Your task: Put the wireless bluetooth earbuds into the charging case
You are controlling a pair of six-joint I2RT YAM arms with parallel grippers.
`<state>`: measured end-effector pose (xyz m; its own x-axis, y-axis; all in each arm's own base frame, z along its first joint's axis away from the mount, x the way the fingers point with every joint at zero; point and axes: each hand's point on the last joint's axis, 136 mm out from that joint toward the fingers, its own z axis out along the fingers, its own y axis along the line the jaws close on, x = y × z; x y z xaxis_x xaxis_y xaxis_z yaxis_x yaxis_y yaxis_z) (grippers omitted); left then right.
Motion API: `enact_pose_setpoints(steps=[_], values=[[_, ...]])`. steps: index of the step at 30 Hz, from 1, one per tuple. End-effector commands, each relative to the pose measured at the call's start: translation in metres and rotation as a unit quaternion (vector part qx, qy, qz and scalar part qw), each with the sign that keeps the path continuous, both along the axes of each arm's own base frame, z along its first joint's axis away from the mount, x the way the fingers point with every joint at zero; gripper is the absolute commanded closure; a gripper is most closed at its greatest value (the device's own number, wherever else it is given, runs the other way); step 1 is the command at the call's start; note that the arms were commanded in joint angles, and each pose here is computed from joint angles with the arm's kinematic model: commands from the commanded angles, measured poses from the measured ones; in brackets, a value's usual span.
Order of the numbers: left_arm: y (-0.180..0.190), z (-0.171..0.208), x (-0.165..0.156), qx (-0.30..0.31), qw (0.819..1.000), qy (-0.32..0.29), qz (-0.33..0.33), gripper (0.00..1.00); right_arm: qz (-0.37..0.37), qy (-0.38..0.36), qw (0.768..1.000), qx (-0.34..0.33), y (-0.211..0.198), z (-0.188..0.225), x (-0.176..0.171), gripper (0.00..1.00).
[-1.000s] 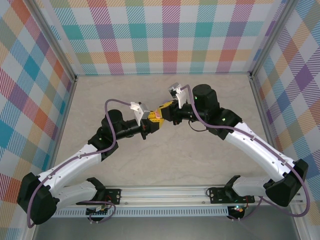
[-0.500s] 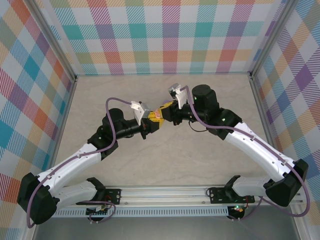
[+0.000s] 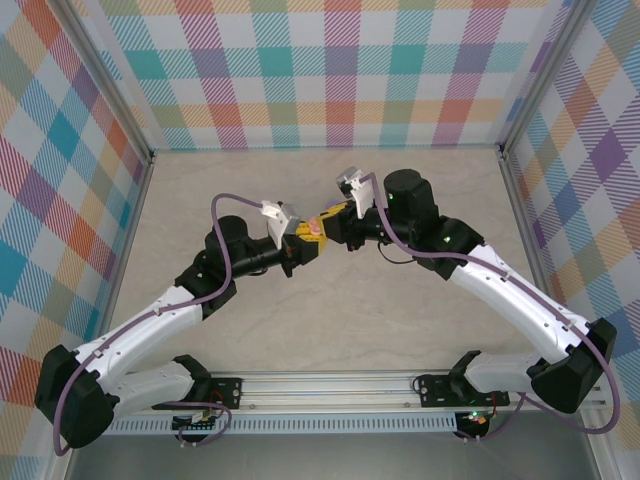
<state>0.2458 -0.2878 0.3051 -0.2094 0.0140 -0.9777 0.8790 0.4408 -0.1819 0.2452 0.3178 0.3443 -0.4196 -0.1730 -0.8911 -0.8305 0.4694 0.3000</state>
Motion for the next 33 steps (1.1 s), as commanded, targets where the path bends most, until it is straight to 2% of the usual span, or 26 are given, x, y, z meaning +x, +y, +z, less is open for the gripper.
enact_pose_setpoints(steps=[1, 14, 23, 29, 33], values=[[-0.004, 0.022, -0.001, -0.019, 1.000, -0.012, -0.005, 0.91, 0.012, -0.009, 1.000, -0.002, 0.002, 0.004, -0.004, 0.81], [-0.001, 0.023, 0.006, -0.023, 1.000, -0.005, 0.010, 0.91, 0.028, 0.000, 1.000, -0.014, 0.002, -0.005, -0.010, 0.79], [-0.004, 0.023, 0.008, -0.021, 1.000, -0.002, 0.005, 0.91, 0.038, 0.004, 0.999, -0.018, 0.004, -0.006, -0.014, 0.72], [-0.004, 0.022, 0.009, -0.019, 1.000, -0.003, 0.006, 0.91, 0.038, 0.004, 0.999, -0.021, 0.004, -0.006, -0.013, 0.66], [-0.004, 0.019, 0.010, -0.014, 1.000, -0.001, 0.008, 0.91, 0.029, 0.002, 0.999, -0.023, 0.002, -0.004, -0.011, 0.58]])
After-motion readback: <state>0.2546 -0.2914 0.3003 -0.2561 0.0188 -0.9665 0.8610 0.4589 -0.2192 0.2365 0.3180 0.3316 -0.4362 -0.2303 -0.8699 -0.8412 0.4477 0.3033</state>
